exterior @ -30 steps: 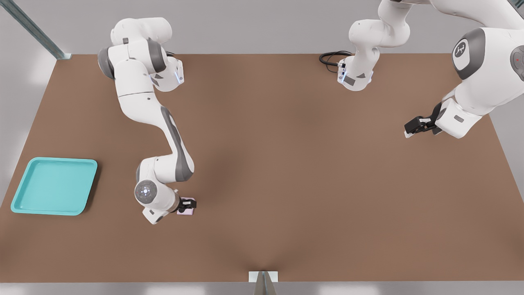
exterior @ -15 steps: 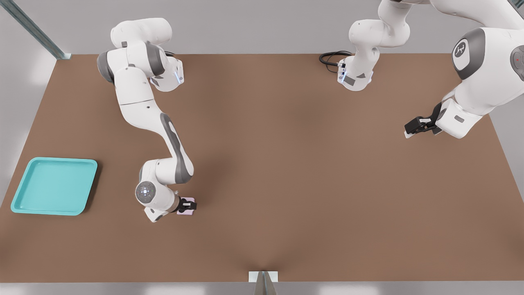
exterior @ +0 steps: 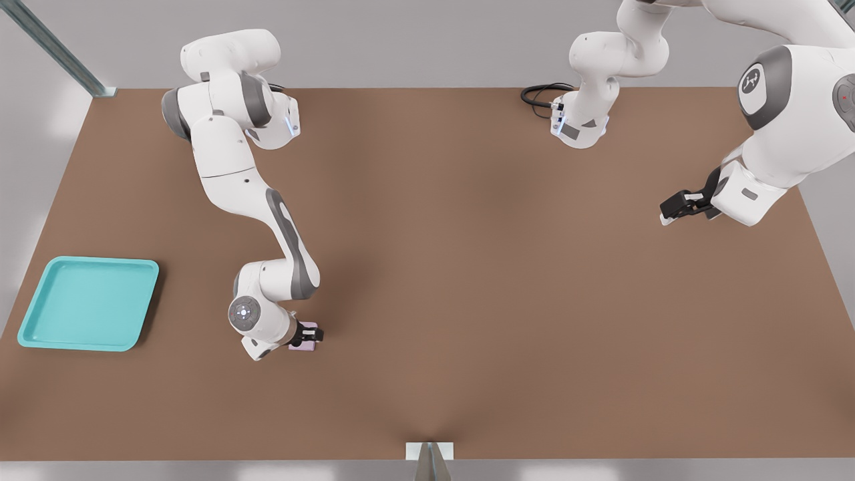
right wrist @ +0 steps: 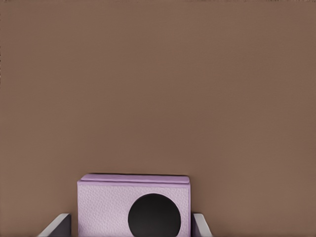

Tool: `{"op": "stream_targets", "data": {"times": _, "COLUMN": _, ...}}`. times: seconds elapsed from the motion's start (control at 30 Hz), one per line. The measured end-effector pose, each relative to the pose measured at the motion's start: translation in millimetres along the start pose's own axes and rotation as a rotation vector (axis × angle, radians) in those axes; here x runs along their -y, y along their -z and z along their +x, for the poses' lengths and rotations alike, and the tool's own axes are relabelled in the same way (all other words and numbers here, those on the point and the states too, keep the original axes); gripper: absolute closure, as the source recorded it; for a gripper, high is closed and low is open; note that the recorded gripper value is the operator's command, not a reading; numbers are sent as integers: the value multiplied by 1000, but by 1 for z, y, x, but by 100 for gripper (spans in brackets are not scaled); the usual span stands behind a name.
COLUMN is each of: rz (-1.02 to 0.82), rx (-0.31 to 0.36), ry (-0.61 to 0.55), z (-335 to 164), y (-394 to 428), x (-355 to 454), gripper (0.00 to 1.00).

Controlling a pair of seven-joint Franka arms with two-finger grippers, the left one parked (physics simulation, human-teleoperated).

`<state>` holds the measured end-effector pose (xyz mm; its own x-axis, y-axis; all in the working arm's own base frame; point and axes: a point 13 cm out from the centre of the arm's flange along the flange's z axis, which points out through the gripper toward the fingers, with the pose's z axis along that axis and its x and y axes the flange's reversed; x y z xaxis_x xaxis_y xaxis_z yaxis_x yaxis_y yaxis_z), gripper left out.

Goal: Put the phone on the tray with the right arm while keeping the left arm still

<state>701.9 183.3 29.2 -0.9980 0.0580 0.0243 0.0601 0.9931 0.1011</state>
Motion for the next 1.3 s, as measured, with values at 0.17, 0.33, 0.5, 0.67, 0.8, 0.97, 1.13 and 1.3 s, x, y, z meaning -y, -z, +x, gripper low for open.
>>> {"op": "stream_targets", "data": {"times": 0.17, "rz": -1, "rx": 3, "ry": 0, "z": -1, "y": 1, "x": -1, "gripper": 18}}
{"op": "stream_targets", "data": {"times": 0.33, "rz": -3, "rx": 13, "ry": 4, "z": -4, "y": 13, "x": -3, "gripper": 18}}
{"op": "stream_targets", "data": {"times": 0.5, "rz": -6, "rx": 15, "ry": -36, "z": -1, "y": 59, "x": 30, "gripper": 22}}
{"op": "stream_targets", "data": {"times": 0.67, "rz": -19, "rx": -10, "ry": -130, "z": 28, "y": 101, "x": 122, "gripper": 22}}
{"op": "stream_targets", "data": {"times": 0.8, "rz": -21, "rx": 5, "ry": -242, "z": 36, "y": 127, "x": 249, "gripper": 22}}
{"op": "stream_targets", "data": {"times": 0.97, "rz": -31, "rx": 42, "ry": -307, "z": 48, "y": 124, "x": 398, "gripper": 21}}
{"op": "stream_targets", "data": {"times": 1.13, "rz": 14, "rx": 73, "ry": -275, "z": 66, "y": 113, "x": 521, "gripper": 0}}
{"op": "stream_targets", "data": {"times": 1.3, "rz": 51, "rx": 136, "ry": -88, "z": 44, "y": 173, "x": 495, "gripper": 0}}
